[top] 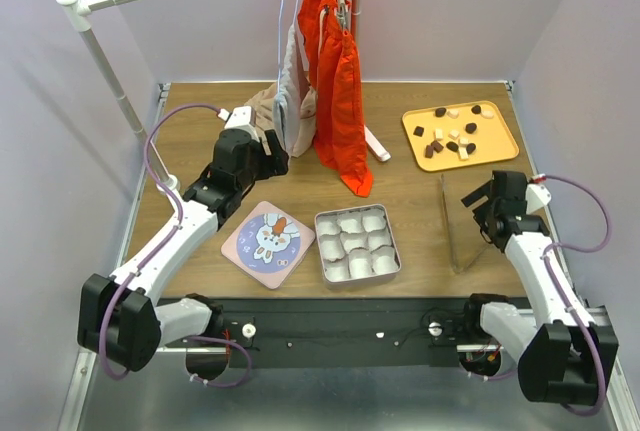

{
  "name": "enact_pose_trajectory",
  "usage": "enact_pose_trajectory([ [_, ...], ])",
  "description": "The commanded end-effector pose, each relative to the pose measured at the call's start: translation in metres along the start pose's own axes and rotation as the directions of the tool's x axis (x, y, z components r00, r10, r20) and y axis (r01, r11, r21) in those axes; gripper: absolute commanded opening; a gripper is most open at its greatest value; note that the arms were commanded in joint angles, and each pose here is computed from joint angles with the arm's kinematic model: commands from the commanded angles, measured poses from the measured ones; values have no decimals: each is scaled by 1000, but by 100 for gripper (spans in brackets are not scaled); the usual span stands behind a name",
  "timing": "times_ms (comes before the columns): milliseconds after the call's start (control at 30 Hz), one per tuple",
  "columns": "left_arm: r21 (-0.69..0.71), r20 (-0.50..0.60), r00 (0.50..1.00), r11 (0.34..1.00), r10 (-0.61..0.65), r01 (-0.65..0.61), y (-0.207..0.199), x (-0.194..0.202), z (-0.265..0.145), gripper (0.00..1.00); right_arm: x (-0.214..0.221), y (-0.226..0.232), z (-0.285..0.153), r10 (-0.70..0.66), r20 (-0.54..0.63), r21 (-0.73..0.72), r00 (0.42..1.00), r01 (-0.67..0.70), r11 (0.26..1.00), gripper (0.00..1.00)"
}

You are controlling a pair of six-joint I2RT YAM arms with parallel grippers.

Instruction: Pack the chocolate

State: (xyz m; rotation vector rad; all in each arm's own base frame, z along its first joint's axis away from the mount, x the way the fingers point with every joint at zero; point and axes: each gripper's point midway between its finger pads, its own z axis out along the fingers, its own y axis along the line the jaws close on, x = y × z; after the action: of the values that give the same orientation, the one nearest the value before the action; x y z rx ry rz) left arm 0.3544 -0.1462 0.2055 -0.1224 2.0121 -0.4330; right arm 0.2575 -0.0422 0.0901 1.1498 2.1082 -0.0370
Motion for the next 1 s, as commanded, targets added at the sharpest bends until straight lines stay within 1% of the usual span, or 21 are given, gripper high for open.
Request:
enact_pose_trajectory([
  [0, 34, -30, 999, 999, 40, -39, -1, 4, -2, 86, -2, -31, -3, 70, 41, 97, 997, -74, 993, 100],
  [167, 38, -29, 999, 999, 38, -37, 0, 2, -1, 86, 2, -47, -3, 90, 25, 189, 996, -93, 977, 100],
  [233, 50, -34, 999, 998, 35, -33, -2, 3, 1, 86, 12, -50, 0, 117, -10, 199, 993, -113, 973, 100],
  [300, 53, -35, 999, 998, 28, -27, -2, 3, 2, 86, 28, -59, 7, 150, -44, 240, 988, -135, 961, 100],
  [333, 44, -41, 999, 999, 23, -21, 0, 5, 5, 86, 34, -60, 9, 189, -51, 252, 981, -171, 953, 100],
  [400, 36, -52, 999, 999, 6, -4, 2, 8, 7, 86, 44, -65, 16, 198, -71, 275, 978, -172, 946, 99],
  [433, 35, -58, 998, 999, 1, 1, 3, 9, 8, 86, 42, -63, 20, 199, -61, 270, 978, -176, 947, 98],
  [500, 34, -67, 998, 999, -6, 9, 4, 13, 9, 86, 46, -66, 24, 183, -74, 288, 980, -155, 945, 89],
  [533, 36, -70, 998, 999, -6, 9, 4, 14, 10, 86, 46, -66, 27, 174, -75, 280, 982, -147, 949, 83],
  [567, 36, -73, 997, 999, -6, 9, 4, 15, 10, 86, 47, -64, 28, 163, -82, 270, 983, -135, 953, 74],
  [633, 32, -75, 997, 999, -6, 8, 5, 15, 10, 86, 50, -60, 29, 153, -101, 241, 983, -125, 962, 67],
  [733, 25, -68, 998, 1000, -12, 14, 6, 15, 9, 86, 51, -56, 28, 153, -104, 212, 983, -129, 969, 53],
  [767, 22, -70, 997, 1000, -14, 15, 7, 16, 9, 86, 51, -56, 28, 154, -102, 210, 983, -130, 969, 43],
  [800, 23, -69, 998, 1000, -12, 14, 7, 15, 9, 86, 50, -56, 28, 155, -96, 210, 983, -132, 969, 36],
  [833, 21, -68, 998, 1000, -12, 14, 7, 15, 8, 86, 48, -57, 28, 150, -91, 211, 984, -129, 969, 26],
  [867, 19, -69, 998, 1000, -11, 12, 8, 15, 8, 86, 47, -58, 28, 149, -86, 214, 985, -128, 968, 12],
  [933, 7, -70, 998, 1000, -9, 10, 10, 16, 7, 86, 46, -58, 27, 147, -81, 217, 986, -126, 968, 3],
  [967, 0, -71, 997, 1000, -9, 9, 12, 17, 7, 86, 45, -58, 27, 147, -75, 216, 986, -128, 968, 1],
])
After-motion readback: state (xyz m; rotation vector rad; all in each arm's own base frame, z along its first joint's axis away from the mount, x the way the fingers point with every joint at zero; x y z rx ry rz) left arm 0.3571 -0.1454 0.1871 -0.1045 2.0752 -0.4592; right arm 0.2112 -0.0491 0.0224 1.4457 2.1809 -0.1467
